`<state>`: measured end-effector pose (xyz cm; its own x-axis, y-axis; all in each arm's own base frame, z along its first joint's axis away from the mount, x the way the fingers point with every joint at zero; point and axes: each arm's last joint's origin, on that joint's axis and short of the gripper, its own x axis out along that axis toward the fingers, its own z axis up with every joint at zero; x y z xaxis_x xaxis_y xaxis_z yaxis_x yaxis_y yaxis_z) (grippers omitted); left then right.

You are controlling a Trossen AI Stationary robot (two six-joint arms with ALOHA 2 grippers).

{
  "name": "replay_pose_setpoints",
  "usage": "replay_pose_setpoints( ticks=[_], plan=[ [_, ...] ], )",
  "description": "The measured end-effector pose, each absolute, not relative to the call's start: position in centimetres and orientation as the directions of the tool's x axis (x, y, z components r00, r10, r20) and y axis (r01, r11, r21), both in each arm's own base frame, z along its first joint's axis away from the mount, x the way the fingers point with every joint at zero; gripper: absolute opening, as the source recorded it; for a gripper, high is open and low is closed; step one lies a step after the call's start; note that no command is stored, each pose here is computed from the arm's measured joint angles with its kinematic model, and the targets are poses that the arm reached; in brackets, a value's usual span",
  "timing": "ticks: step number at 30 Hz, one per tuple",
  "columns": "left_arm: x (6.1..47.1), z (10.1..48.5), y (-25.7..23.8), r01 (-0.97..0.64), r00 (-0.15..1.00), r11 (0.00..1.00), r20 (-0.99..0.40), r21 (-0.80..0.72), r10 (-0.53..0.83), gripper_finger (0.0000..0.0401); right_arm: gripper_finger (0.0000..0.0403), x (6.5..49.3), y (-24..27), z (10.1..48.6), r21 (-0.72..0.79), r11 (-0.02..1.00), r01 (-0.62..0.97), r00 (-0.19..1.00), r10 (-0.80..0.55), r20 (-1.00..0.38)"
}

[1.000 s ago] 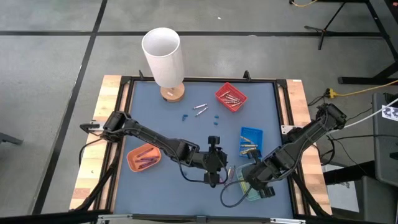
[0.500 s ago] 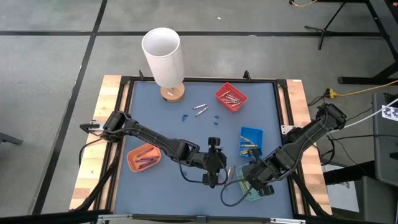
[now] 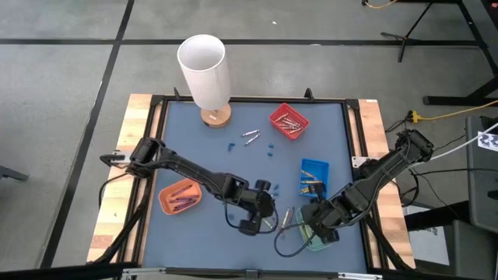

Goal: Sort crayons
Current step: Put the green crayon into the green bin

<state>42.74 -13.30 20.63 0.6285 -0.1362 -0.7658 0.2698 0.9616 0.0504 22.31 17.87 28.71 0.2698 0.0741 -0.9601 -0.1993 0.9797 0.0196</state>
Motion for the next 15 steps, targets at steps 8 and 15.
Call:
replay_pose_setpoints(
  ticks=[8, 15],
  plan=[
    [41.6, 16.9, -13.2, 0.320, 0.623, 0.947, -0.751, -0.007, -0.217, 0.0121, 0.0115, 22.4, 17.8, 28.7, -0.027, 0.982, -0.185, 0.308, 0.032, -0.951],
    [41.1, 14.9, -13.0, 0.324, 0.710, 0.946, -0.659, -0.006, -0.247, 0.0121, 0.0115, 22.5, 17.8, 28.7, -0.030, 0.982, -0.184, 0.310, 0.030, -0.950]
  ],
)
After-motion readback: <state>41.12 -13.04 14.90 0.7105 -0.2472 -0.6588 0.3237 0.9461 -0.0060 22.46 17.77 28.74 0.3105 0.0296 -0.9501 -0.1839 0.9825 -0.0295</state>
